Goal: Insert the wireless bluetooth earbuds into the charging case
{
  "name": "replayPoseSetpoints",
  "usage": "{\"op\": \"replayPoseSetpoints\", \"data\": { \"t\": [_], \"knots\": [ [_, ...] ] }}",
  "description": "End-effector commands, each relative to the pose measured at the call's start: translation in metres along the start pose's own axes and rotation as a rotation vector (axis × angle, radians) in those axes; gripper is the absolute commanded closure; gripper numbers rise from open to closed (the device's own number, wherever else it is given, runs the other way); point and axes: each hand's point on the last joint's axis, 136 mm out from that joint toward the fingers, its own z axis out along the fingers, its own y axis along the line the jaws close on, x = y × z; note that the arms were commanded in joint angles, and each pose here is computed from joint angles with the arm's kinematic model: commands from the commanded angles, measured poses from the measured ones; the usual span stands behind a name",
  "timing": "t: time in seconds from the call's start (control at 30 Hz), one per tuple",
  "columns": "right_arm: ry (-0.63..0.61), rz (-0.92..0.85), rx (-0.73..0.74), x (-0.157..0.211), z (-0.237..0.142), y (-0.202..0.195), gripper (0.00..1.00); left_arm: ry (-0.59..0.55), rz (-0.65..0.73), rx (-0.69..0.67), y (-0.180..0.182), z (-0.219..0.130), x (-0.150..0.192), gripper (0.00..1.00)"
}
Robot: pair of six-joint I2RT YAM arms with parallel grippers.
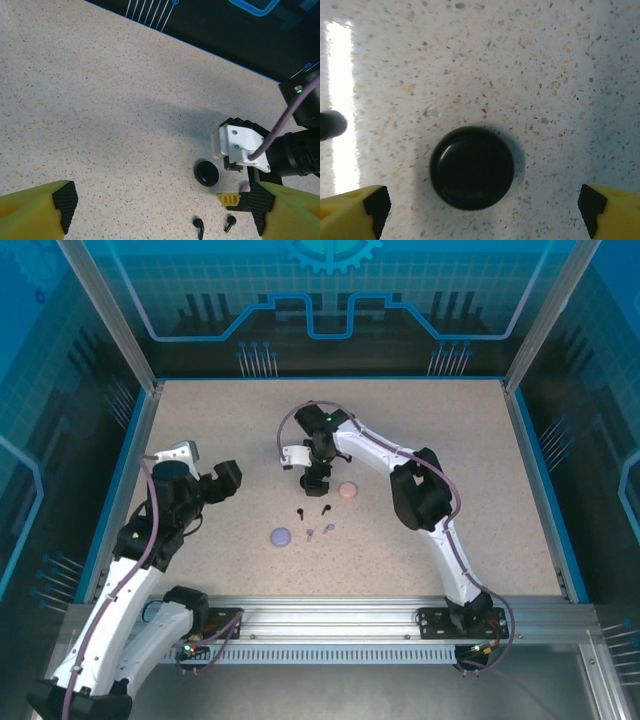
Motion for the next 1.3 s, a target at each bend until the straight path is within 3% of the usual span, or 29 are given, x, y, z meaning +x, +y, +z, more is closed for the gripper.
{"op": "replayPoseSetpoints", "data": {
  "t": [0.0, 0.37, 0.87, 1.27],
  "knots": [
    [0.036, -0.020, -0.013, 0.000, 0.012, 0.003, 0.01, -0.011, 0.024, -0.032, 0.008, -0.002, -0.001, 0.08],
    [0.036, -0.008, -0.079, 0.000, 0.031, 0.011, 0.06, -0.010, 0.032, -0.040, 0.010, -0.002, 0.000, 0.08],
    [0.070, 0.023, -0.129, 0.010, 0.045, 0.019, 0.29, -0.017, 0.034, -0.047, 0.010, -0.003, -0.003, 0.06],
    [-0.029, 0.058, -0.053, -0.006, 0.010, 0.003, 0.45, -0.023, 0.013, -0.045, 0.010, 0.000, -0.002, 0.03]
  ]
}}
